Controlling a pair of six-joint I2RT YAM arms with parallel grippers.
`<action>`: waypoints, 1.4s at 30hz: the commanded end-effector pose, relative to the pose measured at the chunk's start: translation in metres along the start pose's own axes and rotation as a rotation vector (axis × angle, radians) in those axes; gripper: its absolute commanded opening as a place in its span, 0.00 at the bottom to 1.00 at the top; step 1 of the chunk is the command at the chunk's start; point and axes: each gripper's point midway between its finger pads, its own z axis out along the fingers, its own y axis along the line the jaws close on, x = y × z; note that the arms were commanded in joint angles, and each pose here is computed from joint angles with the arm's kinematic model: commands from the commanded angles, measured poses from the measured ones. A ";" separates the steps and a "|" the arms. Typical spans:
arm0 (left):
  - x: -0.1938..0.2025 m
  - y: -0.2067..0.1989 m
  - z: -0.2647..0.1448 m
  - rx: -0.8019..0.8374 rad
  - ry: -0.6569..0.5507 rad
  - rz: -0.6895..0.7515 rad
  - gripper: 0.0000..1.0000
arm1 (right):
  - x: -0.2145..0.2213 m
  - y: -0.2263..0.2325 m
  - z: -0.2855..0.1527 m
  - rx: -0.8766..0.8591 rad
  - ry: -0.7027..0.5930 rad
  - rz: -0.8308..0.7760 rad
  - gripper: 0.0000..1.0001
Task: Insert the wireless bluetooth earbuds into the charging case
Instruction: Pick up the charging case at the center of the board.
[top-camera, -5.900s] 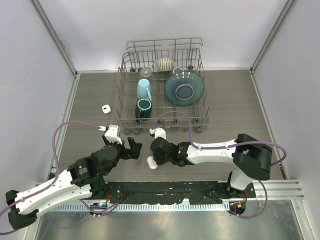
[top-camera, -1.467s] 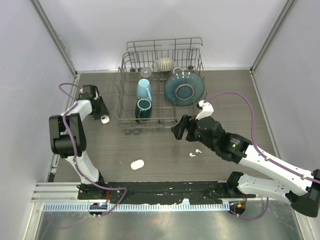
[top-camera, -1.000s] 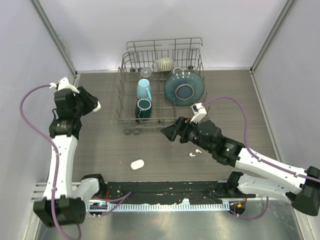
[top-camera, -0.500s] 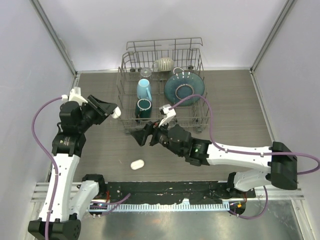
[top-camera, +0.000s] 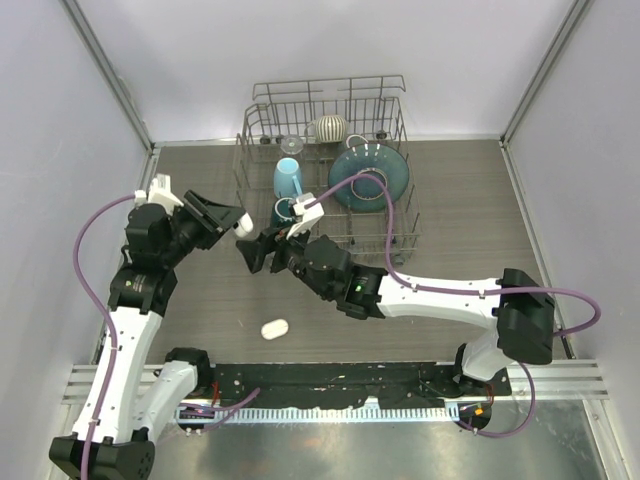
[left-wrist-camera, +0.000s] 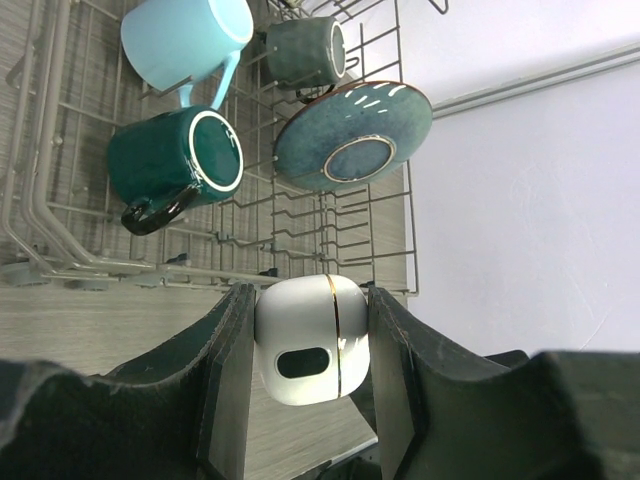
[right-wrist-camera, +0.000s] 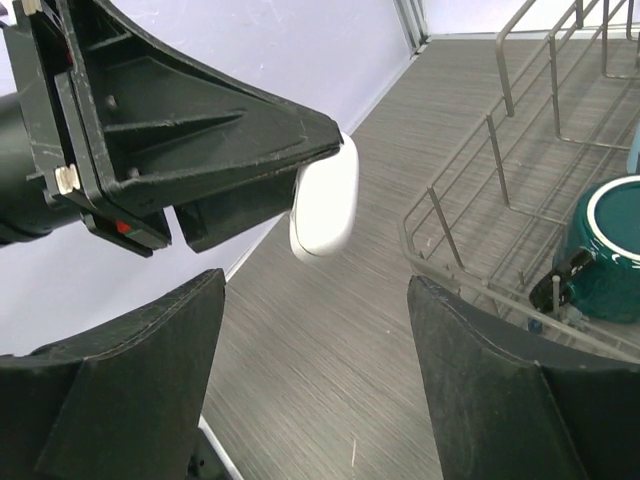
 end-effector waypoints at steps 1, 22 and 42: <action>-0.005 -0.024 -0.004 0.094 -0.015 0.009 0.08 | -0.035 0.012 0.010 -0.032 -0.104 0.030 0.77; 0.003 -0.033 -0.001 0.150 0.005 -0.021 0.08 | -0.037 0.000 0.042 -0.101 -0.075 0.060 0.35; 0.019 -0.104 -0.022 0.630 0.098 0.518 1.00 | -0.095 -0.028 -0.078 -0.458 0.187 -0.025 0.01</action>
